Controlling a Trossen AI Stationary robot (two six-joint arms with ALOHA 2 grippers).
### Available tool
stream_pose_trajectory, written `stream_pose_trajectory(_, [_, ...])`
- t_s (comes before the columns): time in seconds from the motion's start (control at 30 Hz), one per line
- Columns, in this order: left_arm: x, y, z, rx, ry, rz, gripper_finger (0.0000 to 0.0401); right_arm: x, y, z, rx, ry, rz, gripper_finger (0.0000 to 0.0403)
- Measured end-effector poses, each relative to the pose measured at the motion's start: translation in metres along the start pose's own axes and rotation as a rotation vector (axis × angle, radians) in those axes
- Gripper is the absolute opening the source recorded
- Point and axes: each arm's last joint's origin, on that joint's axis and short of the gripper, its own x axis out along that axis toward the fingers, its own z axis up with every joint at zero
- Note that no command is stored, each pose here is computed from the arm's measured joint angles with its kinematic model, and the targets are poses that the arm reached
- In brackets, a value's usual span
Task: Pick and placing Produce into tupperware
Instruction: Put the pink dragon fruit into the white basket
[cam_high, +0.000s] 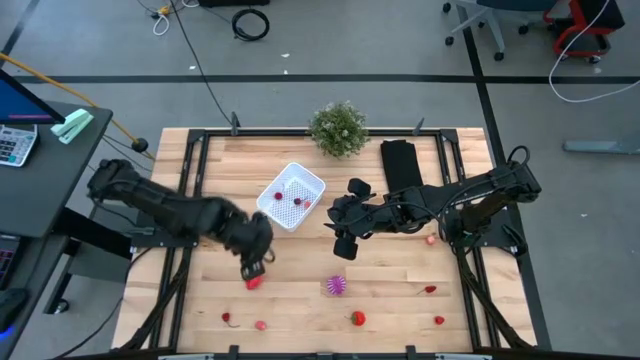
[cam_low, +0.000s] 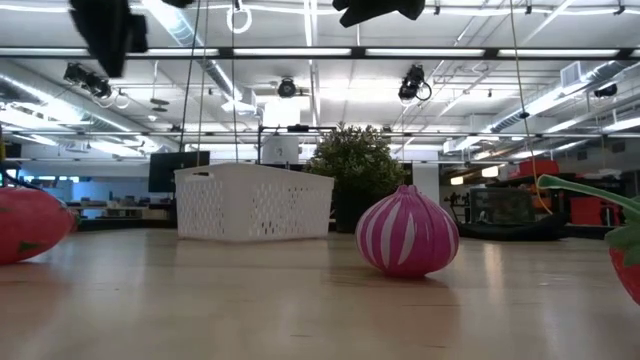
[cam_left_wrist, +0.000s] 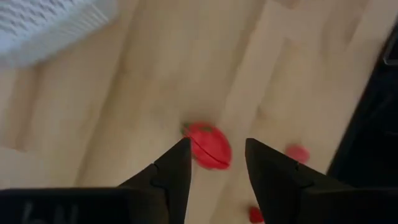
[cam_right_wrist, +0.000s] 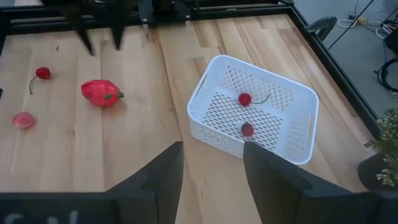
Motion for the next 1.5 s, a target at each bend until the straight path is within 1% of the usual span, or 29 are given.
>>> stream_pose_trajectory(0.07, [0.002,-0.011,-0.011,0.008,0.008,-0.004,0.0161,0.000,0.000,0.000,-0.001,0.000,0.000,0.0176])
stream_pose_trajectory(0.17, [0.008,-0.027,-0.027,-0.057,-0.003,0.027,0.0174,0.000,0.000,0.000,-0.002,0.000,0.000,0.0176])
stream_pose_trajectory(0.27, [0.017,-0.041,-0.040,-0.162,0.001,0.055,0.0195,0.000,0.000,0.000,-0.003,0.000,0.000,0.0176])
stream_pose_trajectory(0.4, [0.038,-0.054,-0.053,-0.332,-0.037,0.138,0.0226,0.000,0.000,-0.001,-0.007,0.007,-0.001,0.0176])
stream_pose_trajectory(0.53, [0.066,-0.061,-0.059,-0.455,-0.052,0.231,0.0249,0.000,0.000,-0.002,-0.012,0.018,-0.005,0.0176])
stream_pose_trajectory(0.63, [0.087,-0.064,-0.061,-0.516,-0.047,0.298,0.0259,0.000,0.000,-0.002,-0.023,0.023,-0.006,0.0176])
stream_pose_trajectory(0.73, [0.104,-0.063,-0.061,-0.547,-0.043,0.352,0.0265,0.000,-0.001,-0.004,-0.036,0.034,-0.009,0.0176])
stream_pose_trajectory(0.8, [0.112,-0.063,-0.059,-0.578,-0.047,0.367,0.0268,0.000,-0.001,-0.005,-0.041,0.043,-0.012,0.0176])
stream_pose_trajectory(0.97, [0.131,-0.064,-0.051,-0.633,-0.059,0.349,0.0271,0.000,-0.002,-0.006,-0.057,0.061,-0.017,0.0176])
stream_pose_trajectory(1.17, [0.155,-0.064,-0.048,-0.648,-0.060,0.362,0.0269,0.000,-0.002,-0.007,-0.089,0.072,-0.019,0.0176])
stream_pose_trajectory(1.3, [0.158,-0.064,-0.046,-0.654,-0.065,0.362,0.0253,0.000,-0.002,-0.007,-0.115,0.073,-0.019,0.0176])
stream_pose_trajectory(1.43, [0.155,-0.063,-0.043,-0.664,-0.058,0.351,0.0228,-0.001,-0.003,-0.011,-0.217,0.114,-0.016,0.0176])
stream_pose_trajectory(1.5, [0.154,-0.061,-0.042,-0.670,-0.063,0.349,0.0219,-0.001,-0.004,-0.014,-0.240,0.145,-0.022,0.0176])
